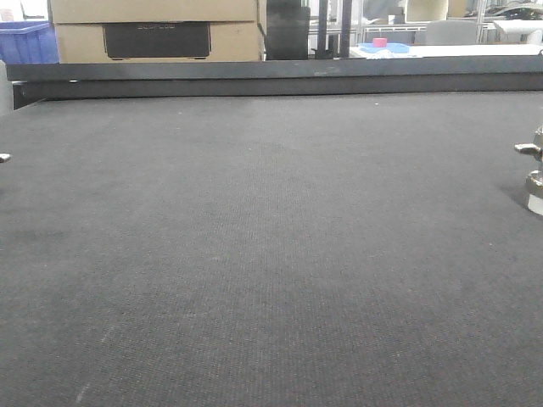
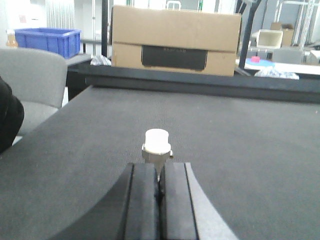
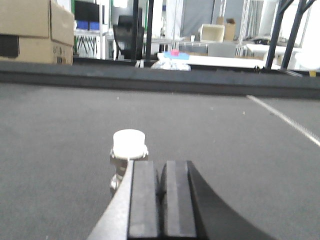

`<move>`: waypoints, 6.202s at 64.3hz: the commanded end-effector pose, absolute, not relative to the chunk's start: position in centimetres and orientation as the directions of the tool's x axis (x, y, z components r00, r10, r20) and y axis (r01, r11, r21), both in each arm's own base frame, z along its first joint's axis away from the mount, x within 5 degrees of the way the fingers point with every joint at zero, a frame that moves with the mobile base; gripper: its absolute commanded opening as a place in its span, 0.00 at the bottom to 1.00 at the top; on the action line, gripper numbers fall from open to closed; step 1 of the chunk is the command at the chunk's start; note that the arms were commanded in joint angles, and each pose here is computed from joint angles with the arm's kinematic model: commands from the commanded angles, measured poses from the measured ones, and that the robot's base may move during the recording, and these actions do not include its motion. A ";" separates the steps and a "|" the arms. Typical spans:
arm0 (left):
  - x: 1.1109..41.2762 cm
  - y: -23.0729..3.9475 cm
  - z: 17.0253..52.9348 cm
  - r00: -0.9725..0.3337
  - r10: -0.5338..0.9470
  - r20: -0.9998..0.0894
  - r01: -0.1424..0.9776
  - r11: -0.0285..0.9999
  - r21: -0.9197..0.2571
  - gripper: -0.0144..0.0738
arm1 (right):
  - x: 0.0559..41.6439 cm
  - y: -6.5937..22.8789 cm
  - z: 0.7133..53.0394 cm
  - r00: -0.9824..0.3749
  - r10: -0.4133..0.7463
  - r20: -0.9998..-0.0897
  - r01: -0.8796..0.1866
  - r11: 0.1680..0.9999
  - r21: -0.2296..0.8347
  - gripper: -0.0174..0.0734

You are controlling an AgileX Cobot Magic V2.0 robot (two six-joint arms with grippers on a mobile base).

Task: Place valve from conveyor to right shelf box
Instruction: 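Lower both open grippers over the two silver valves on the belt, then close the right gripper around the white end of its valve, then close the left gripper around the white end of the other valve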

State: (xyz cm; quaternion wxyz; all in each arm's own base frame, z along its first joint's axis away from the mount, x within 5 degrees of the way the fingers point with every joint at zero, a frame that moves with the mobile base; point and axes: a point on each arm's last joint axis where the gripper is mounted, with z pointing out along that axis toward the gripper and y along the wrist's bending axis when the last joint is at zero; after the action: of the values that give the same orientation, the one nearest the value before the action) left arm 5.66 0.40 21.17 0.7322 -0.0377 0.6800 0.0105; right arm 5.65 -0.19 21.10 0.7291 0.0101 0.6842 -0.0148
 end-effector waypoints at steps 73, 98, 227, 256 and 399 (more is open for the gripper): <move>10.8 0.2 40.8 -0.389 0.011 -0.921 -0.027 0.999 0.023 0.84 | 10.4 0.0 38.6 -0.094 -0.012 -0.996 -0.006 1.000 -0.011 0.82; 18.9 -0.2 42.0 -0.682 -0.020 -0.731 -0.042 0.999 0.012 0.84 | 20.4 1.2 41.0 -0.597 -0.057 -0.801 -0.103 0.995 0.007 0.82; 27.8 2.2 37.0 -0.881 -0.066 -0.469 -0.053 0.998 -0.039 0.84 | 36.2 2.8 24.8 -0.950 -0.186 -0.251 -0.197 0.980 0.020 0.40; 29.2 2.9 35.8 -0.910 -0.038 -0.412 -0.051 0.998 0.021 0.84 | 36.1 2.7 25.3 -0.941 -0.189 -0.280 -0.199 0.980 0.007 0.02; 37.2 4.5 29.0 -0.946 -0.011 -0.323 0.008 0.998 -0.058 0.04 | 33.7 2.6 32.4 -0.828 -0.178 -0.532 -0.191 0.981 -0.031 0.02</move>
State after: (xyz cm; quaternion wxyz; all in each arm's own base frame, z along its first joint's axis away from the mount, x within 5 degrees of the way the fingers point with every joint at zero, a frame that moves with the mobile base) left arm 38.05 4.95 25.97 0.1185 0.0035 0.9927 -0.0211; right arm 34.50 2.73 29.55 0.2166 -0.0924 0.9716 0.0216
